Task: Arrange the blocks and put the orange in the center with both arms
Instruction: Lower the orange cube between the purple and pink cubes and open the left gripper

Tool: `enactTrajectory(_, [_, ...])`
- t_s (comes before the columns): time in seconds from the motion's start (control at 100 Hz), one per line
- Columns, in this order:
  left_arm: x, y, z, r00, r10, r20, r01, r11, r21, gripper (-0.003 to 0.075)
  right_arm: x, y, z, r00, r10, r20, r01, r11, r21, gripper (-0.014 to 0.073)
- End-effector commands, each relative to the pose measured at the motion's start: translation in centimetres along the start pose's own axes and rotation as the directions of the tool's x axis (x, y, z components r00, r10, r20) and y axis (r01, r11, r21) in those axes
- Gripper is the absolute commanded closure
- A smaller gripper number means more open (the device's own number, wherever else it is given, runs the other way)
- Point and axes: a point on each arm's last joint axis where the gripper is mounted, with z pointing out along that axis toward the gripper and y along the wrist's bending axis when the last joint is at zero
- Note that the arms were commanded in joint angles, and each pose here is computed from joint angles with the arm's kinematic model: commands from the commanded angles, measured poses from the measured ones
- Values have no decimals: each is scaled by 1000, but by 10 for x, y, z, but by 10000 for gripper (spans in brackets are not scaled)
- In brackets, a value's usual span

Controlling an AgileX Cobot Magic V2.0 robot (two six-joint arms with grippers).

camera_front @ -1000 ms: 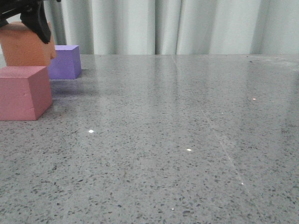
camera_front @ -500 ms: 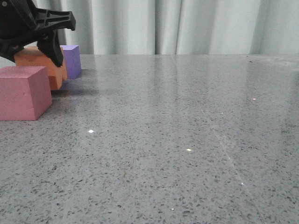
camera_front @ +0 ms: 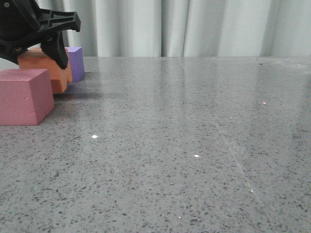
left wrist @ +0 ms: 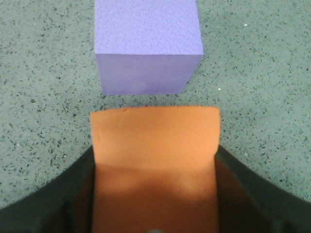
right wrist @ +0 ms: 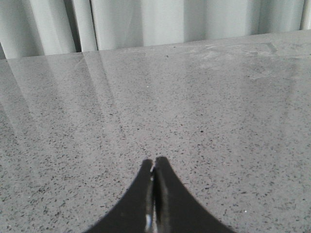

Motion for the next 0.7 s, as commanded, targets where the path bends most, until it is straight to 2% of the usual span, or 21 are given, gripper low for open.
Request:
enactTrajectory(0.0, [-16, -3, -16, 995, -7, 99, 2, 999, 50, 539, -13, 2, -3, 993, -3, 116, 5, 1000, -11, 714])
enactTrajectory(0.25, [-13, -3, -12, 996, -4, 86, 0, 999, 46, 524, -13, 2, -3, 993, -3, 116, 5, 1000, -11, 714])
enactTrajectory(0.32, [-12, -3, -9, 997, -1, 80, -3, 999, 44, 460, -13, 2, -3, 993, -3, 116, 5, 1000, -11, 714])
enactTrajectory(0.51, [-11, -4, -7, 997, -15, 71, 12, 999, 50, 176, -13, 2, -3, 993, -3, 116, 5, 1000, -11, 714])
enactTrajectory(0.58, [-11, -4, -7, 997, -17, 70, 14, 999, 51, 131, -13, 2, -3, 993, -3, 116, 5, 1000, -11, 714])
enactTrajectory(0.69, [-10, -4, -7, 998, -19, 66, 16, 999, 49, 127, -13, 2, -3, 993, -3, 116, 5, 1000, -11, 714])
